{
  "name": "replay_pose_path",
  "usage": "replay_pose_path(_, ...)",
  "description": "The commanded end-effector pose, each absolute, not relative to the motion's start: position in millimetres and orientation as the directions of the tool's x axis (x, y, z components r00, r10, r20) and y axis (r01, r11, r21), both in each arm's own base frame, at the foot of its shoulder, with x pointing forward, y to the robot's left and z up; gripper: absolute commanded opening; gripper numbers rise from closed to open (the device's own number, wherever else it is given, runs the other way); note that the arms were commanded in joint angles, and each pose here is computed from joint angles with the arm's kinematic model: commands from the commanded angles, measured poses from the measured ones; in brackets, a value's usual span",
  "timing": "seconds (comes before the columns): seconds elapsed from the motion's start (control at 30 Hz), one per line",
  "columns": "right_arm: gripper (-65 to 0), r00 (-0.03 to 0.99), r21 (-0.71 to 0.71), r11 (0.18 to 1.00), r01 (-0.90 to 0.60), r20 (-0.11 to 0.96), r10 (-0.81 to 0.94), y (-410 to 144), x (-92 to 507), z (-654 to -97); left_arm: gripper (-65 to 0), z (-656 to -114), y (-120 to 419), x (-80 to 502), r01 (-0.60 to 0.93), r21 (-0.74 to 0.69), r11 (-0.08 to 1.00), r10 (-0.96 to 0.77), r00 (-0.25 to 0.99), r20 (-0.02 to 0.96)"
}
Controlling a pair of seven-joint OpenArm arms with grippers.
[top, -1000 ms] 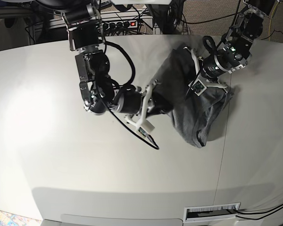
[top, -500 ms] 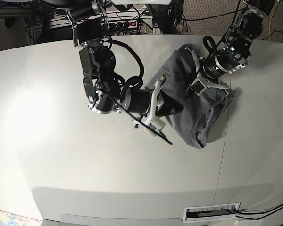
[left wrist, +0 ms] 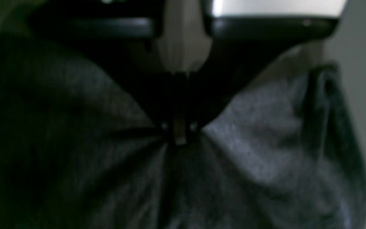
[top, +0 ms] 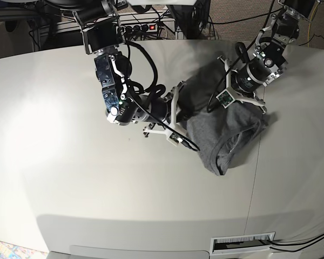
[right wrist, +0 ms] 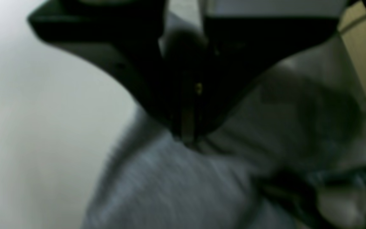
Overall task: Fold the T-shirt properly
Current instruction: 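Grasp the shirt edge with the left gripper and fold it over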
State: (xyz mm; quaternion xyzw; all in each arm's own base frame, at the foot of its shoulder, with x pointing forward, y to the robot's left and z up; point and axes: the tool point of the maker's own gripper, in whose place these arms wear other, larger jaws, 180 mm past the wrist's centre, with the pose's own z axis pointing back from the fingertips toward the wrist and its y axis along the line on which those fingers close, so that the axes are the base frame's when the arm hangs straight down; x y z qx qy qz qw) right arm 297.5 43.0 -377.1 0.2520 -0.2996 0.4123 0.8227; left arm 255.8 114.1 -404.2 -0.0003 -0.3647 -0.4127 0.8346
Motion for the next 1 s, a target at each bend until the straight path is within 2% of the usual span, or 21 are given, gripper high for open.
replay_pose_path(0.0,-65.0,0.462,0.146,0.532,-0.834,0.712,0.529,41,305,-368,-65.0,-412,134,253,0.688,0.343,0.640,-0.736,0.420,0.532)
replay_pose_path(0.17,-65.0,0.494,0.168,0.536,-0.827,0.671,0.553,33,290,-384,-65.0,-405,142,261,0.681,0.403,0.611,-0.762,0.371,0.530)
replay_pose_path(0.27,-65.0,0.517,0.200,0.536,-0.820,0.659,0.546,35,276,-394,-65.0,-396,154,274,0.635,0.467,0.615,-0.772,0.363,0.522)
replay_pose_path(0.4,-65.0,0.535,0.227,0.535,-0.814,0.651,0.538,36,265,-400,-65.0,-378,163,292,0.584,0.559,0.589,-0.795,0.291,0.532)
replay_pose_path(0.5,-65.0,0.549,0.266,0.524,-0.809,0.659,0.513,41,260,-398,-65.0,-365,162,302,0.574,0.592,0.566,-0.804,0.227,0.549)
replay_pose_path(0.67,-65.0,0.529,0.257,0.520,-0.814,0.699,0.482,46,266,-387,-65.0,-345,179,323,0.465,0.657,0.594,-0.799,0.240,0.552)
replay_pose_path(0.8,-65.0,0.497,0.229,0.514,-0.827,0.725,0.477,48,269,-374,-65.0,-330,176,338,0.439,0.663,0.606,-0.787,0.211,0.580)
replay_pose_path(0.97,-65.0,0.456,0.236,0.478,-0.846,0.784,0.420,59,269,-343,-65.0,-327,168,352,0.454,0.566,0.688,-0.701,0.213,0.681)
